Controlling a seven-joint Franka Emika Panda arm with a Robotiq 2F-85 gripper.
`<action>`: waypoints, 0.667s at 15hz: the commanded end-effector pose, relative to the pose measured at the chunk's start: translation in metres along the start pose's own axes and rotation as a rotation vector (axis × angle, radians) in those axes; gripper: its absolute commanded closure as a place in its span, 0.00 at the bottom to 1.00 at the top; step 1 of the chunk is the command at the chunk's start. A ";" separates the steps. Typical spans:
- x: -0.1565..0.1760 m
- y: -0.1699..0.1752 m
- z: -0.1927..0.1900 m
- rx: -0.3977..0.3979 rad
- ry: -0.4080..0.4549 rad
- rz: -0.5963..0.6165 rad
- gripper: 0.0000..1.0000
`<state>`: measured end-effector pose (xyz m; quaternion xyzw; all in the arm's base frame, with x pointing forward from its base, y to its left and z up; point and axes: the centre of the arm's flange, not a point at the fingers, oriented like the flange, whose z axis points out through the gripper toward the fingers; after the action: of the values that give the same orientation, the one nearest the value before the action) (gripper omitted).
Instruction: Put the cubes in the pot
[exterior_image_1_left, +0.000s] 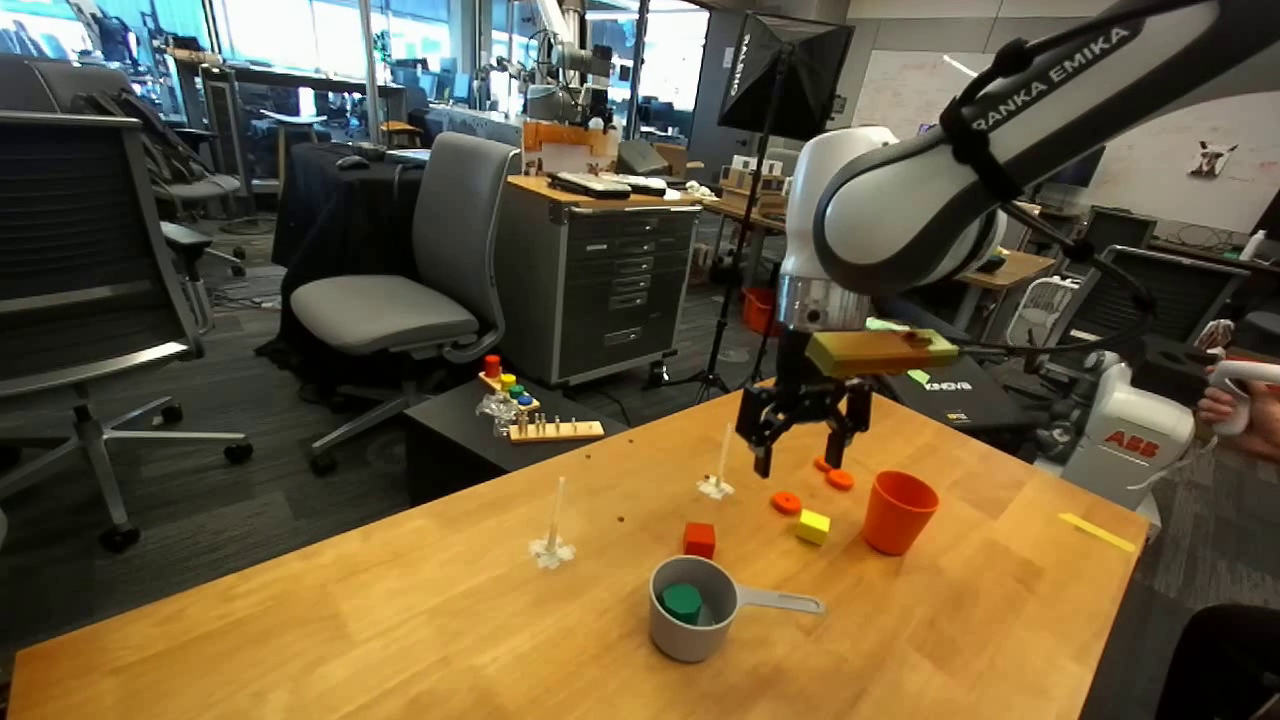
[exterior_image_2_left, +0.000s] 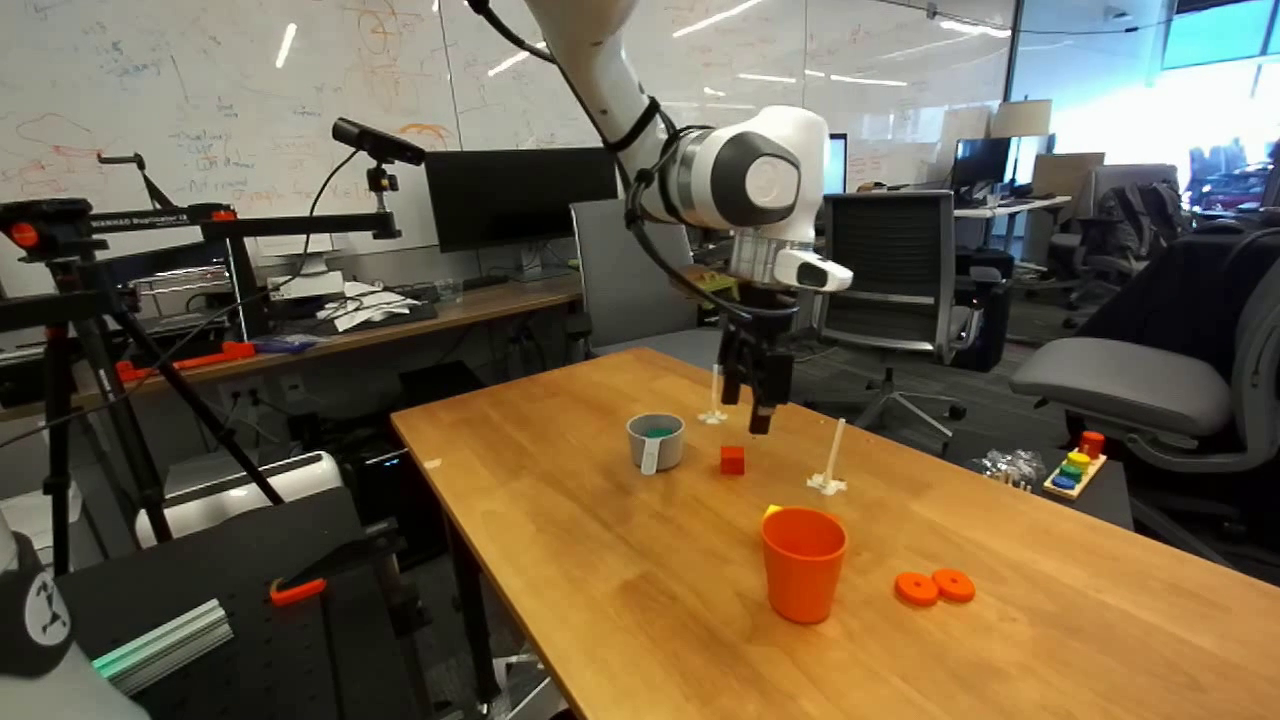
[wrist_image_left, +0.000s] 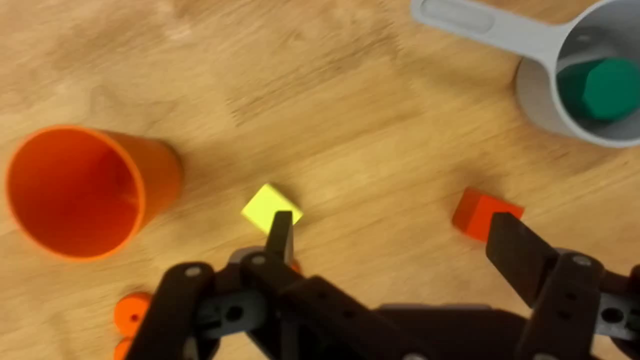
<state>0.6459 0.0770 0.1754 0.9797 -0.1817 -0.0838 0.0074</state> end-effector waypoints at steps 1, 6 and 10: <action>0.007 0.013 -0.005 0.006 0.005 0.012 0.00; 0.002 0.006 0.011 0.018 0.065 0.065 0.00; 0.018 -0.009 0.025 0.197 0.148 0.203 0.00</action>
<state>0.6545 0.0705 0.1602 0.9701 -0.2396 -0.0277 -0.0264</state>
